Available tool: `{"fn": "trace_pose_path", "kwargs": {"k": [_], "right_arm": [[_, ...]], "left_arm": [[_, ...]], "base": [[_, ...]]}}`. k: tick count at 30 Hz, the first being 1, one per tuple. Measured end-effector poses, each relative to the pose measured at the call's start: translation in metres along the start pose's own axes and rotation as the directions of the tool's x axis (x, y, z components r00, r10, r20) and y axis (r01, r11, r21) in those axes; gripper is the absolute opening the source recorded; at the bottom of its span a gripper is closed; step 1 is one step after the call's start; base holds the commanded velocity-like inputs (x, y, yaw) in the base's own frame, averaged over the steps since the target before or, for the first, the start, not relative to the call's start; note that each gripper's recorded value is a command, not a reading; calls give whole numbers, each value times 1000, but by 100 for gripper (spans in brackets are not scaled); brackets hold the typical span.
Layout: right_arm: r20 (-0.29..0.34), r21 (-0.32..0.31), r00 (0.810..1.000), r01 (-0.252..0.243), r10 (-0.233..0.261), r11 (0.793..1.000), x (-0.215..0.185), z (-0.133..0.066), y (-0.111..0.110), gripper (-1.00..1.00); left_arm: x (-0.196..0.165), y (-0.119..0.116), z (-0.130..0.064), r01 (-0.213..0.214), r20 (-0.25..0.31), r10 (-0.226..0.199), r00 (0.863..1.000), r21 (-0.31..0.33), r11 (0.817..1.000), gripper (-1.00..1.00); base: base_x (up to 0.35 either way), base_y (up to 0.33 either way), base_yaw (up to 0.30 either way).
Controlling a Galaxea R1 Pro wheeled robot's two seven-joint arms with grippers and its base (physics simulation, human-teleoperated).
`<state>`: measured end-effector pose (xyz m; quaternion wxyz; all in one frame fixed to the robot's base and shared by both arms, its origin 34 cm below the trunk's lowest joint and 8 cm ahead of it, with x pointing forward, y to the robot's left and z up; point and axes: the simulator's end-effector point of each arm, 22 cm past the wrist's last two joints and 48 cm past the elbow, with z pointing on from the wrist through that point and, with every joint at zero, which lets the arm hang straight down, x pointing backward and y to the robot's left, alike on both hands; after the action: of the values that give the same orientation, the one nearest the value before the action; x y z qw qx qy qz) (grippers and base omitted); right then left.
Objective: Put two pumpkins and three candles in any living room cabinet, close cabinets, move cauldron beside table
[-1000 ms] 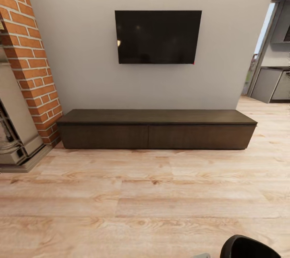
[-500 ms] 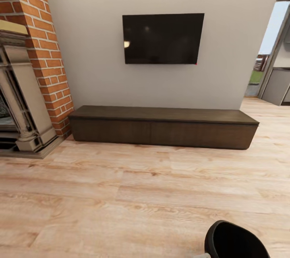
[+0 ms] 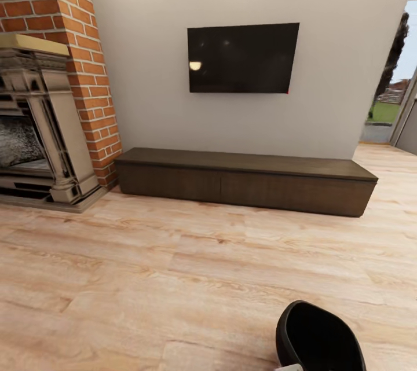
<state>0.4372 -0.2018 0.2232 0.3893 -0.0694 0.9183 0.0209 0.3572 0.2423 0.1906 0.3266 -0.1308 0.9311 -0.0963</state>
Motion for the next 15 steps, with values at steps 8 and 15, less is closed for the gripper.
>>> {"fn": "trace_pose_path", "kwargs": {"k": [8,15], "right_arm": [[3,0,1000,0,0,1000,-1,0,0,100],[4,1,1000,-2,2,1000,-1,0,0,100]], "left_arm": [[2,-2,1,4,-2,-4,1000,-23,1000,100],[7,-2,1,10,-6,-11,1000,-64,998,100]], "base": [[-246,-271,57],[-233,-286,3]]}}
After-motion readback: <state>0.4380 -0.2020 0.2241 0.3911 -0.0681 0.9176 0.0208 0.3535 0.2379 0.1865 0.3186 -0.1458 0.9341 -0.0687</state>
